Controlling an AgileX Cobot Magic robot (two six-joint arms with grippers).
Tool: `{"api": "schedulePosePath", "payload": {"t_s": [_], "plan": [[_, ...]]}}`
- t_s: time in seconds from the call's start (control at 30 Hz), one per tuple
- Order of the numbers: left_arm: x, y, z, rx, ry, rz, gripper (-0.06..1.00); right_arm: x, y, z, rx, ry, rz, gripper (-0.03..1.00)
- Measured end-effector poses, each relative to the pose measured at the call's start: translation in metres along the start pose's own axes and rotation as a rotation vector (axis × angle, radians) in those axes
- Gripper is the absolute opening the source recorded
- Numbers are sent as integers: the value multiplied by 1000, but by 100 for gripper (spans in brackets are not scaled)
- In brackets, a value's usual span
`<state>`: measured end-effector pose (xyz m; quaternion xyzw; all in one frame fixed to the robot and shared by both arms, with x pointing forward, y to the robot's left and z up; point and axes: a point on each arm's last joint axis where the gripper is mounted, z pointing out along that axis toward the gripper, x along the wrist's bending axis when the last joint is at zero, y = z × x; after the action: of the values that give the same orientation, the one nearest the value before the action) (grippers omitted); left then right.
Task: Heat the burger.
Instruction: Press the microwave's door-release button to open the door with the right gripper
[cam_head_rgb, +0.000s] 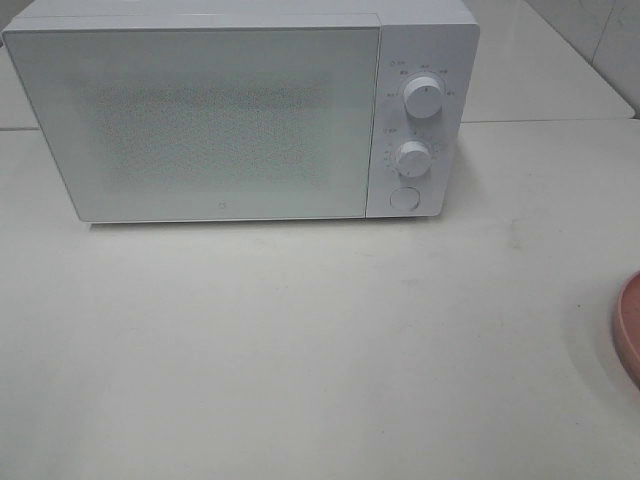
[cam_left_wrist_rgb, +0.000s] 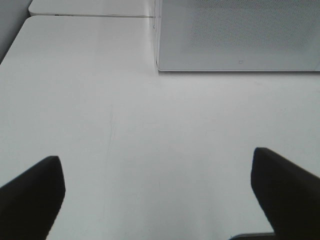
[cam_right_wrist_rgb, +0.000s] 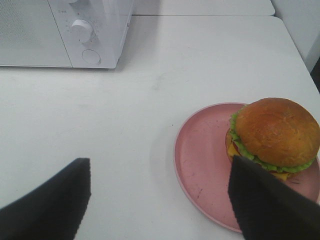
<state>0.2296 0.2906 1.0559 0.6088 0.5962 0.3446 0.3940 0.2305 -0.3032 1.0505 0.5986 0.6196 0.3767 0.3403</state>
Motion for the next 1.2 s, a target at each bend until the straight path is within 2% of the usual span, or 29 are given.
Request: {"api": "schedulePosePath", "payload": {"t_s": [0.53, 0.7, 1.2], "plan": [[0, 0, 0, 0, 0, 0, 93, 0, 0, 0, -1, 0, 0, 75], [0, 0, 0, 0, 0, 0, 93, 0, 6, -4, -33, 2, 0, 75], [0, 0, 0, 0, 0, 0, 93, 4, 38, 30, 51, 1, -8, 75]]}}
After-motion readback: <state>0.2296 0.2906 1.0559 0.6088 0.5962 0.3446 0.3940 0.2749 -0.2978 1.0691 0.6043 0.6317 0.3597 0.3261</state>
